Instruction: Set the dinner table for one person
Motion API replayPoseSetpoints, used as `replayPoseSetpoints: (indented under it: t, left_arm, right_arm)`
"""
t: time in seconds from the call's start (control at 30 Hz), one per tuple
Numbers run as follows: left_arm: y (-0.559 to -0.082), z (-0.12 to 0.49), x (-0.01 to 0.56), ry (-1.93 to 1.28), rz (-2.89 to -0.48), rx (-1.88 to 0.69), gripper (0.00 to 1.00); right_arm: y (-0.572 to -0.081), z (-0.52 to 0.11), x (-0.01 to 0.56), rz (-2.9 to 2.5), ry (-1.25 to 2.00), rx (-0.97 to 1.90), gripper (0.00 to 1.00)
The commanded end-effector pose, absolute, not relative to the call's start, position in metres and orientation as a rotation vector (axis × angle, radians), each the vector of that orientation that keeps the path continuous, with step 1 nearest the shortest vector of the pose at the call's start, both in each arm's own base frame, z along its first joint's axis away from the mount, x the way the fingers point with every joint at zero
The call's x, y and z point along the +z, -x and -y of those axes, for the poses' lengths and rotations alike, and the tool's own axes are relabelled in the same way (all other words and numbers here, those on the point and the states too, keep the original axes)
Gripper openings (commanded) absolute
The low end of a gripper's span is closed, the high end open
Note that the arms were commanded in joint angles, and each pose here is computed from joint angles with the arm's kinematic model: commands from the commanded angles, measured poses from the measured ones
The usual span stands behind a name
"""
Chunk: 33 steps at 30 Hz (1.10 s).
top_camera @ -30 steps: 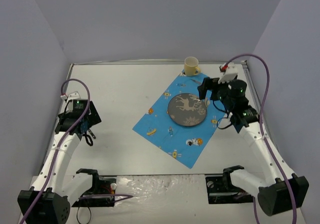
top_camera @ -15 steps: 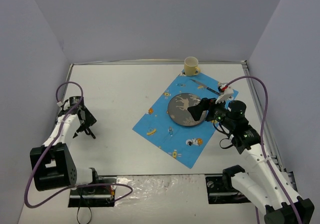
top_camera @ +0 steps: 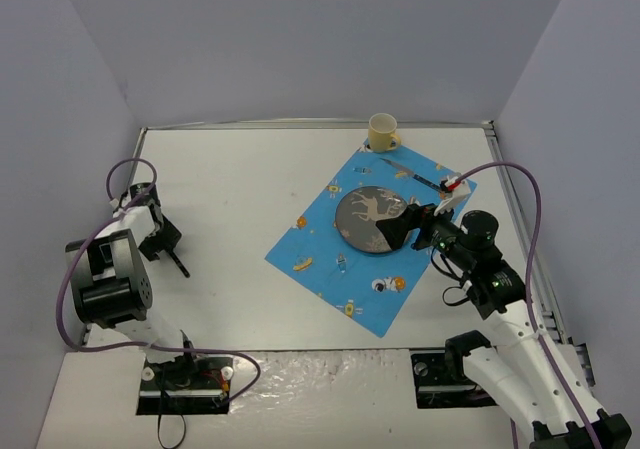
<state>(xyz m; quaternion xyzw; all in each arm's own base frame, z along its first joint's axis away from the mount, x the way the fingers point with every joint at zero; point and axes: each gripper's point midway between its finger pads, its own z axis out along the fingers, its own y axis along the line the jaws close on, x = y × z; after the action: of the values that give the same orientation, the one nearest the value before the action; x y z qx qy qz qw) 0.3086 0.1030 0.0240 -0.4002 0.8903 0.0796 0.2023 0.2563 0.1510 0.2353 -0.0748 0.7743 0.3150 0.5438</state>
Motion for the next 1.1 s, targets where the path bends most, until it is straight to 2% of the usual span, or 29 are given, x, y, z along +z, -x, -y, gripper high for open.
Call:
replayPoseSetpoints:
  t: [0.0,0.13,0.27,0.33,0.67,0.8,0.97,1.07]
  left_arm:
    - [-0.335,-0.111,0.034,1.072,-2.437,0.199,0.42]
    - [-0.333,-0.108,0.026,1.076,-2.467,0.184,0.29]
    - [-0.331,-0.103,0.020,1.094,-2.484,0.156,0.06]
    - [-0.328,-0.098,0.017,1.107,-2.496,0.134,0.00]
    - [-0.289,-0.033,0.070,1.244,-2.428,0.043,0.00]
    - [-0.277,0.028,0.087,1.196,-2.434,-0.049,0.00]
    - [-0.267,0.126,0.115,1.146,-2.352,-0.312,0.00]
    - [-0.264,0.162,0.121,1.159,-2.308,-0.373,0.00]
  right_arm:
    - [-0.258,-0.155,0.251,-1.772,0.213,0.756,0.98]
    - [-0.259,-0.154,0.251,-1.773,0.213,0.750,0.98]
    - [-0.259,-0.154,0.252,-1.774,0.210,0.748,0.98]
    - [-0.259,-0.155,0.255,-1.769,0.211,0.751,0.98]
    - [-0.258,-0.148,0.266,-1.766,0.095,0.772,0.98]
    - [-0.257,-0.146,0.271,-1.772,0.038,0.783,0.97]
    - [-0.253,-0.140,0.277,-1.794,-0.019,0.775,0.98]
    - [-0.250,-0.131,0.279,-1.806,-0.065,0.738,0.99]
